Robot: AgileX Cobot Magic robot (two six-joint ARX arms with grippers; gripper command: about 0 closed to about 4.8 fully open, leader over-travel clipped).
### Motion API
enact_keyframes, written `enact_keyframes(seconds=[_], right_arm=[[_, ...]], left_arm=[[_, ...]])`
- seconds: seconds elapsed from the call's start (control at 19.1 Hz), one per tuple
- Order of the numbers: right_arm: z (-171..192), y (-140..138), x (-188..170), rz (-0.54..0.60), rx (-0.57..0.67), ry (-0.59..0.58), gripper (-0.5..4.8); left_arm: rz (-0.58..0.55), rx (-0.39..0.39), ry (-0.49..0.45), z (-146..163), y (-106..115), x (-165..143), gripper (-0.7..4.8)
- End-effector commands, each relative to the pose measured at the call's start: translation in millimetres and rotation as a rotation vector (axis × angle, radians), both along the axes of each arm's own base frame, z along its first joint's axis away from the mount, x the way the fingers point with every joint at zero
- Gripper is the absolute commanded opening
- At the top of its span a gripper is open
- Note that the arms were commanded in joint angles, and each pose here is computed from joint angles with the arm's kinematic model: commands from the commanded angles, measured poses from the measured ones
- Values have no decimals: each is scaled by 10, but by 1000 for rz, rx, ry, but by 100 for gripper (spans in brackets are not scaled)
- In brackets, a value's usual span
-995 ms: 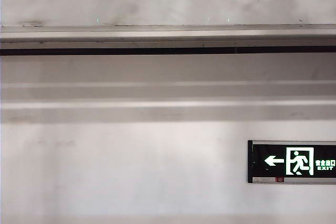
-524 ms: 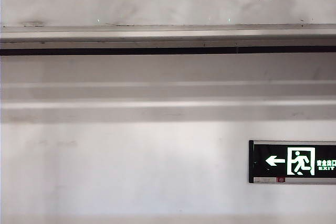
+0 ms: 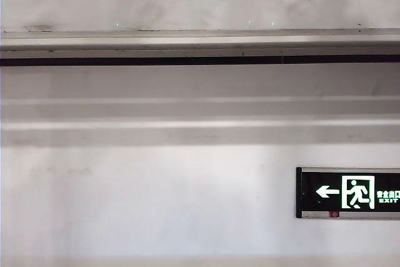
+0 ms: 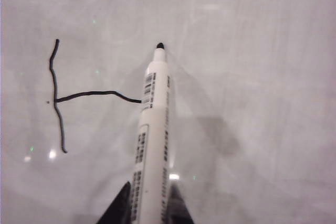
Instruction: Take a marker from the whiteboard tray, write "Hi!" on the whiteboard, and then put the marker back vertically into the whiteboard tray.
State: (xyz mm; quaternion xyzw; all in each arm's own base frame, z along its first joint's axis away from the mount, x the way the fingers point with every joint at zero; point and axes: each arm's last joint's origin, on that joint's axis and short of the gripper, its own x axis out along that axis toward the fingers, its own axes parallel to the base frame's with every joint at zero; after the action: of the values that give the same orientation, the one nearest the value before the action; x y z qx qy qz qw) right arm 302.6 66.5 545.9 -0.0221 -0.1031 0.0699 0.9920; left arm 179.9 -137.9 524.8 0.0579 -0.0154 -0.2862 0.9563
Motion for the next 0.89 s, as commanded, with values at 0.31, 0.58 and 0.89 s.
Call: enact_keyframes(seconds=[0.31,0.58,0.89], right_arm=[[-55,-6,-5,-3,-12,69,-2],[-122,-6,0,-4,-27,139,-2],[-208,-12,1,-27,-45,227,-2]], left_arm=[[-1,-5,-12,23,11,-15,-6],[-1,-6,-12,24,12,-16,-6],[-1,-5,-12,24,12,-16,-6]])
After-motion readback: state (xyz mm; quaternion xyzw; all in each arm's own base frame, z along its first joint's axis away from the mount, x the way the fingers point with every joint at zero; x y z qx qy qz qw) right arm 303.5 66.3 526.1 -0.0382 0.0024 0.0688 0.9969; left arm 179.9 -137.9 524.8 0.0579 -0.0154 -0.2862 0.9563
